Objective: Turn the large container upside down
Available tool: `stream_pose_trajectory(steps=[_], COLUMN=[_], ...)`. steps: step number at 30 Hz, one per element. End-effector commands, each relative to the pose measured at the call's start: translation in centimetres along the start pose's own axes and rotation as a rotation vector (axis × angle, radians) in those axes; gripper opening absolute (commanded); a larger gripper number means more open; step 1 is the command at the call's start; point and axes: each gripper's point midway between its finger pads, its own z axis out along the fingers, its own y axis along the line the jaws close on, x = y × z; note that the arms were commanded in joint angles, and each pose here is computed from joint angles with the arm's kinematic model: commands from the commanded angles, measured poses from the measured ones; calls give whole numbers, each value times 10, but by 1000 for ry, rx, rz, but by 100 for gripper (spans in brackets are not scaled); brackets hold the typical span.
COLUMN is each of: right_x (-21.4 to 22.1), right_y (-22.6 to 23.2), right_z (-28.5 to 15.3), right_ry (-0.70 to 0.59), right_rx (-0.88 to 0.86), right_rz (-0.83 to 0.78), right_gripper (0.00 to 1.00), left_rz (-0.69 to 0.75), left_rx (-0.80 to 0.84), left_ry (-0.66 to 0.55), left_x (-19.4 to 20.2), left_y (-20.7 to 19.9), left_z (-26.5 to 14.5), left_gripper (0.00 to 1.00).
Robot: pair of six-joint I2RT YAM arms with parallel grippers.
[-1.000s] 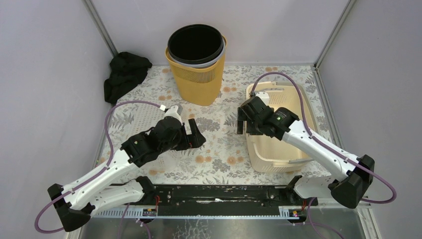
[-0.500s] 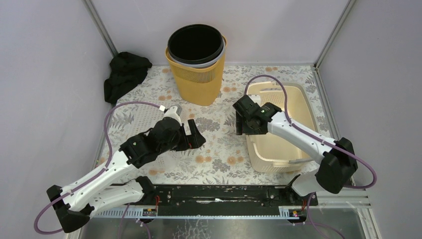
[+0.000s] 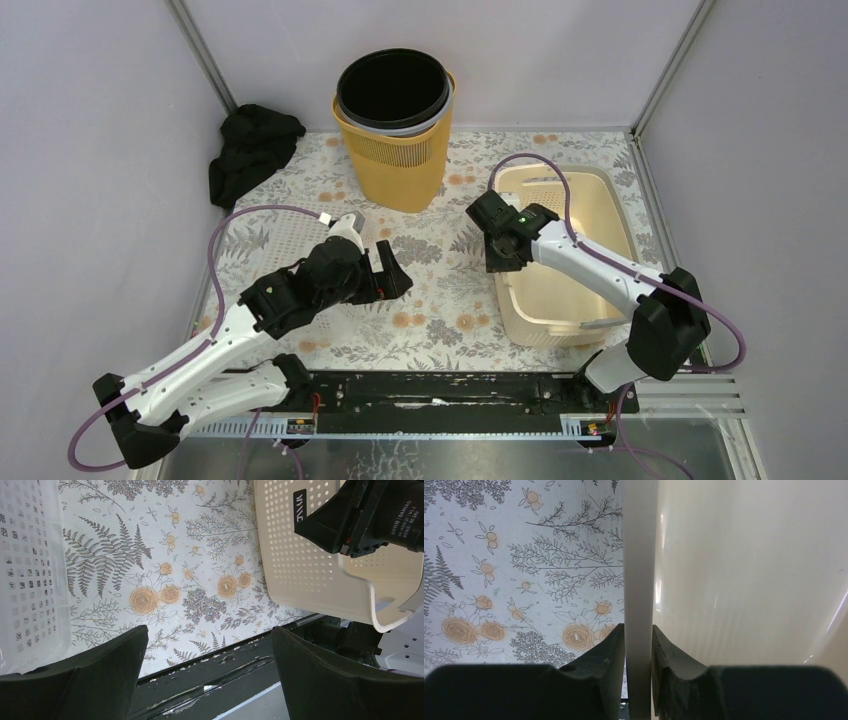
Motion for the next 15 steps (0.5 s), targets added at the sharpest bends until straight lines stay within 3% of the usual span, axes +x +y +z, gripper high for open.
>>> stream_pose_trajectory(steps=[1, 7, 15], right_x=[-6, -6, -18], right_y=[5, 5, 16], right_z=[1, 0, -22], right_ry=[4, 18, -5], right_rx=[-26, -31, -109], right_rz=[-5, -14, -19], right_gripper=[26, 0, 0], left_rz=[-6, -7, -4], left_rx=[38, 38, 39], left_ry=[-35, -38, -41], left_x=[-8, -8, -9], left_y=[-8, -8, -8], left_z=[-1, -1, -2], left_gripper=[100, 100, 100])
